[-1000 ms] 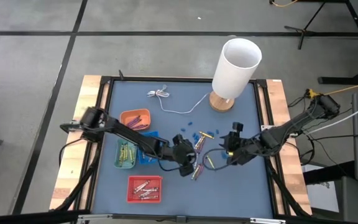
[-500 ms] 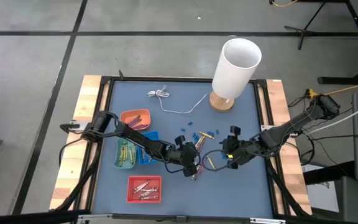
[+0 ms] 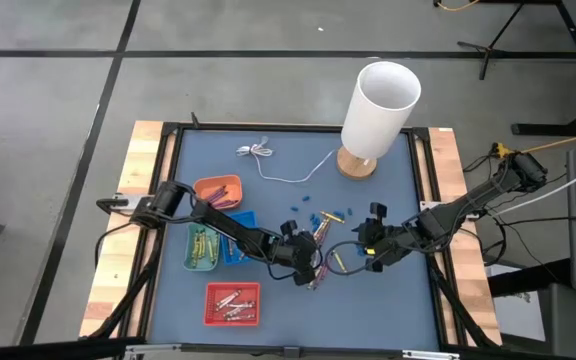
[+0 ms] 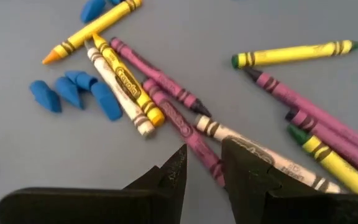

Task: Sort crayons
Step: Put the violet crayon into the orange bin

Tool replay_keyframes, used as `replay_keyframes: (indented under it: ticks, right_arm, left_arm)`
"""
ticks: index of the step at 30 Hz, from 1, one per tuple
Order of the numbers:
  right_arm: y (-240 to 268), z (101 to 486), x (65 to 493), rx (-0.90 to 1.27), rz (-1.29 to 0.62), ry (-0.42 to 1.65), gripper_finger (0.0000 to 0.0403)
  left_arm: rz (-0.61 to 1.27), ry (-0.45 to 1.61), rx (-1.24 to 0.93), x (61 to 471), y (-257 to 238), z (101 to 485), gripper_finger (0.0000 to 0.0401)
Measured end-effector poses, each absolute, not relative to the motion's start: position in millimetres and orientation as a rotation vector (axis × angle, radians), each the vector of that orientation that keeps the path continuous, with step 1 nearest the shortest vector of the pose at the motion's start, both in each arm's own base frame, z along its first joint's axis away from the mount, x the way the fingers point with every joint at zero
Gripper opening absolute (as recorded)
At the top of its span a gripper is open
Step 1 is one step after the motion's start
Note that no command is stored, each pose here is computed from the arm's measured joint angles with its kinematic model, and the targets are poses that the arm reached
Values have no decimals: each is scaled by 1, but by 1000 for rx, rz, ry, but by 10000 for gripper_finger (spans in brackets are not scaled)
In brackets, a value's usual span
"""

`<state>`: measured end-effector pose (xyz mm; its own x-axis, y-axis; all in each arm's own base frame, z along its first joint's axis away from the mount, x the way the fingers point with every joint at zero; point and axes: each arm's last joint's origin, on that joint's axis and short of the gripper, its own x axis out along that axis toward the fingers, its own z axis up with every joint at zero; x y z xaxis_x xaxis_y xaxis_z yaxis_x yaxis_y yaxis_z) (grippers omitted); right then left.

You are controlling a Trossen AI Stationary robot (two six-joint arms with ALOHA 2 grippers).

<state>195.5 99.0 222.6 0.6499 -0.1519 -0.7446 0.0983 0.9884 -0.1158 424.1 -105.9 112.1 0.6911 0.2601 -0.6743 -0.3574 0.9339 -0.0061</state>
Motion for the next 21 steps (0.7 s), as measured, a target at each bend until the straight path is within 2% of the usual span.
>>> replay_keyframes:
  ticks: [16,21]
  right_arm:
    - [99,223,195,-68,-142,852,140]
    - [99,223,195,-67,-142,852,140]
  left_arm:
    - [316,779,-146,423,-107,104,85]
    - [312,784,-147,423,-107,104,68]
